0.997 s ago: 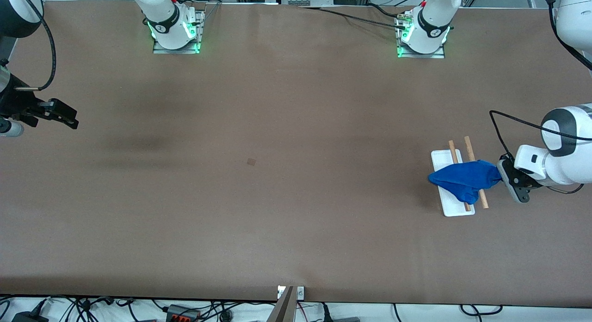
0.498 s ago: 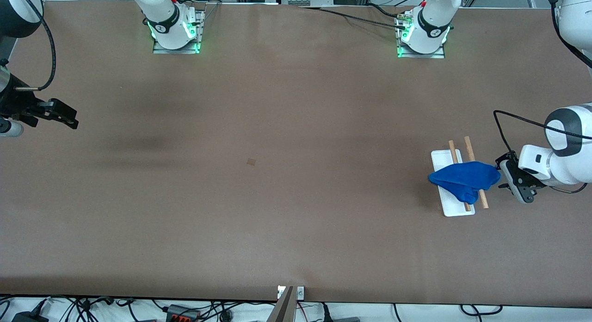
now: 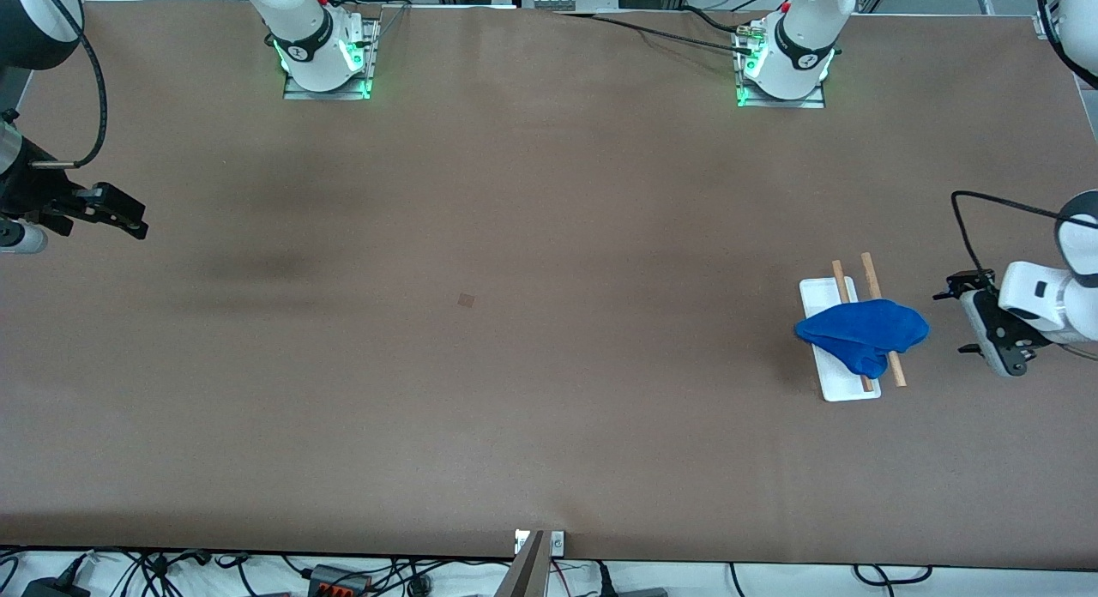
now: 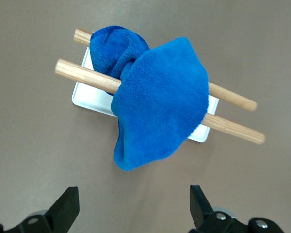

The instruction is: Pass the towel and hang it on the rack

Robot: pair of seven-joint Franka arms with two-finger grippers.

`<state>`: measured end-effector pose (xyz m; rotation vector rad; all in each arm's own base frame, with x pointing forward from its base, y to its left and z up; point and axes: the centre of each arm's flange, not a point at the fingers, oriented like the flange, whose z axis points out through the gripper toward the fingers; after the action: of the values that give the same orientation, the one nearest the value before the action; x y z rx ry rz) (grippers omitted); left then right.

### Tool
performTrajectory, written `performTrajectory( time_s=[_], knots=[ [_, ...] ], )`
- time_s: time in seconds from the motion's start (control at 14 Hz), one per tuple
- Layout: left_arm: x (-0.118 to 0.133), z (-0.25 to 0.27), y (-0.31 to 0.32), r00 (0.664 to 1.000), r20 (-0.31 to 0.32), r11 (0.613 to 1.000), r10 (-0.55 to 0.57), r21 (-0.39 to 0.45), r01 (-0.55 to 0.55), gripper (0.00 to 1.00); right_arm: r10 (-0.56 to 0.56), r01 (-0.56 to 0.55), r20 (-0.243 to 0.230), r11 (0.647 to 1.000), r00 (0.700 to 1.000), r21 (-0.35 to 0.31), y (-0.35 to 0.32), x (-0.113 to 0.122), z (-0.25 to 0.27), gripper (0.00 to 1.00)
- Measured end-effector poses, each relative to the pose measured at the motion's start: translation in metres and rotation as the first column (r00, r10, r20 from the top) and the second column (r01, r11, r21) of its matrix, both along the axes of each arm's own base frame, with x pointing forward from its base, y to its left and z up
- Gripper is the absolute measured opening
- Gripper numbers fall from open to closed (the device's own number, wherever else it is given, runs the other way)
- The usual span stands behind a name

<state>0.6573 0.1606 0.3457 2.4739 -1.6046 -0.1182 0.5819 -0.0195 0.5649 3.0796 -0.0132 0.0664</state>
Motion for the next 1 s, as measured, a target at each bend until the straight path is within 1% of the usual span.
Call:
performTrajectory(
  time_s=[0.28,0.43,0.57,0.64,0.71,0.85,1.0],
  knots=[
    [-0.001,0.055,0.004,0.998,-0.066,1.000,0.001,-0.013,-0.002,1.00,-0.002,0.002,0.000,1.000,1.000,0.000,-0.001,0.000,0.000,1.00],
    [-0.001,0.100,0.003,0.996,-0.083,0.999,0.044,-0.003,-0.044,1.00,-0.003,0.003,0.001,1.000,1.000,0.000,-0.002,0.000,0.001,1.00],
    [-0.003,0.138,-0.002,0.992,-0.084,0.995,0.095,0.011,-0.095,1.00,-0.004,0.004,0.002,1.000,1.000,0.000,-0.002,0.000,0.002,1.00],
    [-0.003,0.150,-0.004,0.991,-0.081,0.994,0.106,0.015,-0.105,1.00,-0.005,0.005,-0.004,1.000,1.000,0.000,-0.003,-0.001,0.002,1.00],
    [-0.005,0.156,-0.005,0.990,-0.087,0.994,0.112,0.017,-0.111,1.00,-0.006,0.006,-0.013,1.000,1.000,0.000,-0.003,-0.002,0.001,1.00],
    [-0.007,0.161,-0.006,0.984,-0.105,0.990,0.144,0.024,-0.142,1.00,-0.011,0.011,-0.016,1.000,1.000,0.000,-0.006,-0.003,0.001,1.00],
    [-0.008,0.175,-0.013,0.968,-0.116,0.974,0.224,0.052,-0.220,1.00,-0.016,0.016,-0.016,1.000,1.000,0.000,-0.009,-0.003,0.001,1.00]
  ],
)
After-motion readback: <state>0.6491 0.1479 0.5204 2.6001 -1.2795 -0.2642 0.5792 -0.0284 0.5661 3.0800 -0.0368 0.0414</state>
